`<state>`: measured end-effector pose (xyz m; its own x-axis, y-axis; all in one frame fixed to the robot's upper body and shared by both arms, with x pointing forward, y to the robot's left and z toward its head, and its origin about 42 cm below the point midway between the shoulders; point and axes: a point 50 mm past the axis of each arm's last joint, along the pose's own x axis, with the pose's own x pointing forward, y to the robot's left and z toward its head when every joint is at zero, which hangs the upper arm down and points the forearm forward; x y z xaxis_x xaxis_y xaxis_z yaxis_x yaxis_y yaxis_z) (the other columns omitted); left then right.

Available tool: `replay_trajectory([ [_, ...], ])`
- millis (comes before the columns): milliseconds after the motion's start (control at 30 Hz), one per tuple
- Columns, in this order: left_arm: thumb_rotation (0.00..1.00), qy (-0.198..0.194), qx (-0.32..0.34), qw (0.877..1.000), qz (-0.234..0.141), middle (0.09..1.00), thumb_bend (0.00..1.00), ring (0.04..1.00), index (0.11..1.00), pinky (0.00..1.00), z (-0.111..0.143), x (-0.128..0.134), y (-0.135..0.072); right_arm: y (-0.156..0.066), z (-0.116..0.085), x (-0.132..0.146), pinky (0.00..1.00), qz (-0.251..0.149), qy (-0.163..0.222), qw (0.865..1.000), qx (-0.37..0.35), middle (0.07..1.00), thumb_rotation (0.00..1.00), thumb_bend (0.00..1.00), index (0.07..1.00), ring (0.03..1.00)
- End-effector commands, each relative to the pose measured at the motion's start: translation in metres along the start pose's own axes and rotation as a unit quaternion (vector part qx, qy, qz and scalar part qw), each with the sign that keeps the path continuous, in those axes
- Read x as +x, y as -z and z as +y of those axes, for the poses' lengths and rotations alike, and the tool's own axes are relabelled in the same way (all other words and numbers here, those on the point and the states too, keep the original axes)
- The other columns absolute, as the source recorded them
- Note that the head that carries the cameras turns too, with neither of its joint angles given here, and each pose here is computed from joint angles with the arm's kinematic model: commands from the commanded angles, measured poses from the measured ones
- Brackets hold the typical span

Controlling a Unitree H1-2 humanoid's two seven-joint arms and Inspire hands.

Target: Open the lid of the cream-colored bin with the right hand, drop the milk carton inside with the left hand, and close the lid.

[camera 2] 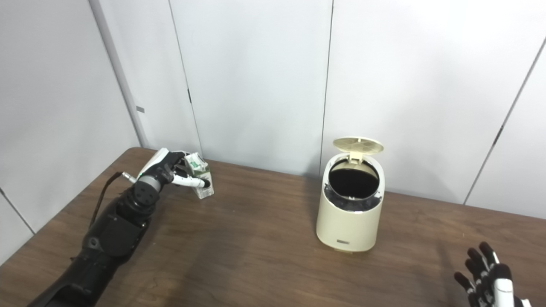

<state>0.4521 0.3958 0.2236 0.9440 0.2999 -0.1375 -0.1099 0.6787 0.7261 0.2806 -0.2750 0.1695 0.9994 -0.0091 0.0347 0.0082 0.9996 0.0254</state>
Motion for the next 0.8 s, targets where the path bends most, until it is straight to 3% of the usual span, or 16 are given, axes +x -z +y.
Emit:
replay_trajectory([
  [0, 0.01, -0.056, 0.003, 0.997, -0.044, 0.651, 0.68, 0.577, 0.724, 0.49, 0.026, 0.007, -0.031, -0.016, -0.002, 0.006, 0.91, -0.049, -0.007, 0.999, -0.011, 0.972, 1.00, 0.46, 0.992, 0.983],
  [67, 0.00, -0.079, -0.002, 0.996, -0.046, 0.538, 0.56, 0.490, 0.623, 0.47, 0.025, 0.006, -0.031, -0.016, -0.002, 0.005, 0.91, -0.049, -0.009, 0.999, -0.015, 0.970, 1.00, 0.46, 0.993, 0.982],
  [100, 0.00, -0.089, -0.005, 0.995, -0.046, 0.517, 0.52, 0.452, 0.557, 0.48, 0.024, 0.007, -0.030, -0.016, -0.003, 0.005, 0.90, -0.048, -0.010, 0.999, -0.016, 0.967, 1.00, 0.46, 0.993, 0.979],
  [200, 0.00, -0.107, -0.012, 0.992, -0.058, 0.522, 0.50, 0.444, 0.485, 0.49, 0.022, 0.007, -0.028, -0.015, -0.003, 0.005, 0.90, -0.046, -0.011, 0.999, -0.014, 0.965, 1.00, 0.45, 0.996, 0.980],
  [333, 0.00, -0.110, -0.012, 0.991, -0.070, 0.535, 0.48, 0.446, 0.479, 0.36, 0.020, 0.008, -0.027, -0.015, -0.005, 0.005, 0.91, -0.043, -0.009, 0.999, -0.014, 0.962, 1.00, 0.45, 0.997, 0.977],
  [700, 0.00, -0.118, -0.026, 0.989, -0.088, 0.540, 0.47, 0.443, 0.481, 0.35, 0.010, 0.003, -0.028, -0.017, -0.003, 0.003, 0.88, -0.039, 0.001, 0.999, -0.012, 0.935, 1.00, 0.45, 0.974, 0.949],
  [767, 0.00, -0.123, -0.028, 0.986, -0.106, 0.540, 0.47, 0.444, 0.483, 0.35, 0.010, -0.003, -0.032, -0.017, -0.003, 0.002, 0.89, -0.038, 0.000, 0.999, -0.012, 0.936, 1.00, 0.45, 0.974, 0.950],
])
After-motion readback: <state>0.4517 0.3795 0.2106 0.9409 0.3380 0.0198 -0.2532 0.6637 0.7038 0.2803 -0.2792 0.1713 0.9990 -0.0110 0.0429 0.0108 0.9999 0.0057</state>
